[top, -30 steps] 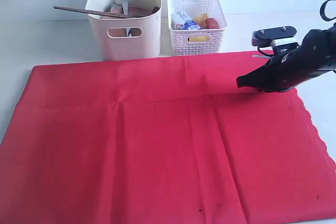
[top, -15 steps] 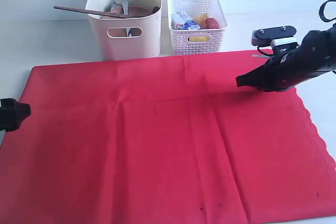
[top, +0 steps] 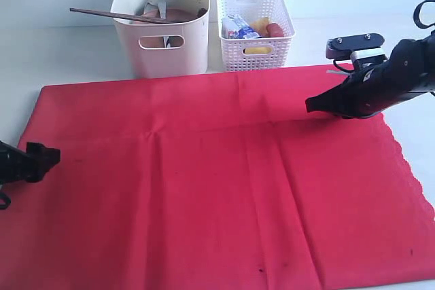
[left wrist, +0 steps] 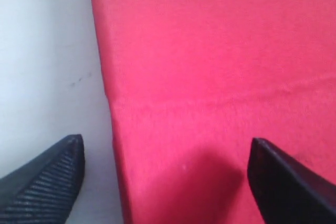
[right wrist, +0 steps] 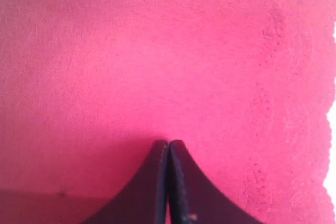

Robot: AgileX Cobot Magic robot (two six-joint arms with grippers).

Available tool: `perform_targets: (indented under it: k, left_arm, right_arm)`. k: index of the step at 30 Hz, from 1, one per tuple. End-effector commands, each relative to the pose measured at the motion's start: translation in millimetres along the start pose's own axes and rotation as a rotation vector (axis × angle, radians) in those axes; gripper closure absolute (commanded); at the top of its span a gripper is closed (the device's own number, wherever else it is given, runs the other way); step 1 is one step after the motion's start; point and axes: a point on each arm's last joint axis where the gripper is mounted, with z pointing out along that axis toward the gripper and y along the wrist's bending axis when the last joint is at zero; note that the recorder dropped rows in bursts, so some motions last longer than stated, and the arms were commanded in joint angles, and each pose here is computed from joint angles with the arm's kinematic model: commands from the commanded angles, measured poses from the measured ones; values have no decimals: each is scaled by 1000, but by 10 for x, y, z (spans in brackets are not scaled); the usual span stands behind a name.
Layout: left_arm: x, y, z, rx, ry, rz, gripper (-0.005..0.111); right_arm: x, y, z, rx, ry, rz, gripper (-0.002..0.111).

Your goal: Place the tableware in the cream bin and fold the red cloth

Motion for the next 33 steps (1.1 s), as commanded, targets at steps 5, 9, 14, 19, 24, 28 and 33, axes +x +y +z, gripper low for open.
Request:
perform_targets:
  k: [5,9,14,19,24,28,33]
  left_arm:
    - [100,3,66,2,71,-6,87]
    - [61,5,21,-10,68,8,105]
    - [-137,86,-109,-103,112,39,107]
    - [-450,190,-256,-214,131,8,107]
    - [-721,106,-400,-216,19,-14,107]
    - [-910,-144,-577,-181,-58,23,107]
    - [-1087,-693,-809,-56,-155,153,107]
  right_arm:
    - [40,-11,33,1,25,7,108]
    - [47,-9,33,-1,33,27,108]
    - [60,45,33,-10,46,10,108]
    - [17,291,-57,-47,16,-116,108]
    - [-92,433,-292,-74,-36,-167,108]
    - [-113,434,-349,-76,-42,-167,108]
    - [-35,429,-193,-71,-9,-197,108]
